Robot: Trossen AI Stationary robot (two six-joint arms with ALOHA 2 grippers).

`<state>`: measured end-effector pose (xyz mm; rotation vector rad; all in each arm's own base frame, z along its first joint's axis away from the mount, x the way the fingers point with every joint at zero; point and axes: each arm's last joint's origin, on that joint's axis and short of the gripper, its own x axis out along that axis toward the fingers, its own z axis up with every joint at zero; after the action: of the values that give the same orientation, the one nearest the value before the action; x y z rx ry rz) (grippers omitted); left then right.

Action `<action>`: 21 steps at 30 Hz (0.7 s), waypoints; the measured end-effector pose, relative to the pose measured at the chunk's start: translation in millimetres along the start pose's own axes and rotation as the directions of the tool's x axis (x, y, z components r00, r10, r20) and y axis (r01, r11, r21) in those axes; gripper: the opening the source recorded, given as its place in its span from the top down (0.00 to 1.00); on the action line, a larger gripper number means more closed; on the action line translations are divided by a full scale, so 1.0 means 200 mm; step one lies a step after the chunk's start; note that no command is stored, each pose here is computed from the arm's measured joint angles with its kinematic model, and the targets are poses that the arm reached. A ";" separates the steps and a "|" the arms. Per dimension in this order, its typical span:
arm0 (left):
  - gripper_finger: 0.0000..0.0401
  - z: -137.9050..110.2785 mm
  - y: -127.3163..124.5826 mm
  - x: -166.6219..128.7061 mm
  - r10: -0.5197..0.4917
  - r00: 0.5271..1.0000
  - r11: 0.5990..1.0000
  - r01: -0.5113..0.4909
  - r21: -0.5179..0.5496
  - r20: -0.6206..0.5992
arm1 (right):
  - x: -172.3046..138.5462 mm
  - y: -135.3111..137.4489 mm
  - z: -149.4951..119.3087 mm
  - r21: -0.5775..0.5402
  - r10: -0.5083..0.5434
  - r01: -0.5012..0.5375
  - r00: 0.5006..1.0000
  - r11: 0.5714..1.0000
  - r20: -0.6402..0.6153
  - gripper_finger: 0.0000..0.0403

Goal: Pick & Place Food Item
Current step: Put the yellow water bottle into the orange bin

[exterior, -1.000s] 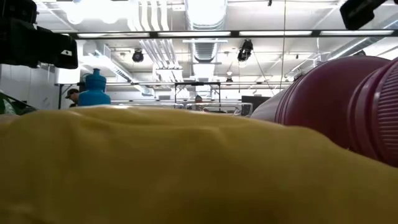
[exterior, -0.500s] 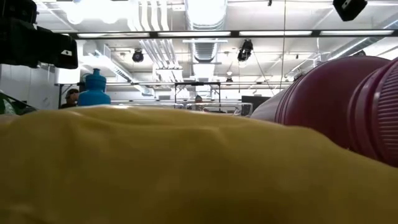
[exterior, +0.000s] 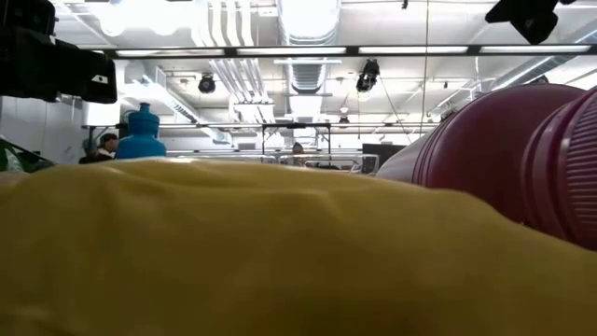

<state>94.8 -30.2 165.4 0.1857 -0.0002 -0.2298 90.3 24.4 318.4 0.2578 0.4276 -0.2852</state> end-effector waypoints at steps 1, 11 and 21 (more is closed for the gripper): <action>1.00 0.00 0.00 0.00 0.000 1.000 1.000 0.000 0.000 0.000 | 0.00 0.00 -0.01 -0.010 -0.008 0.008 1.000 1.000 -0.001 0.98; 1.00 0.00 0.00 0.00 0.000 1.000 1.000 0.000 0.000 0.000 | 0.03 0.00 -0.04 -0.145 -0.042 0.041 0.999 0.989 -0.005 0.98; 1.00 0.00 0.00 0.00 0.000 1.000 1.000 0.000 0.000 0.000 | 0.04 0.01 -0.02 -0.179 -0.035 0.046 0.997 0.983 0.064 0.98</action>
<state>94.8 -30.2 165.3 0.1858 0.0002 -0.2299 97.4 26.1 312.1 0.0633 0.3966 -0.2918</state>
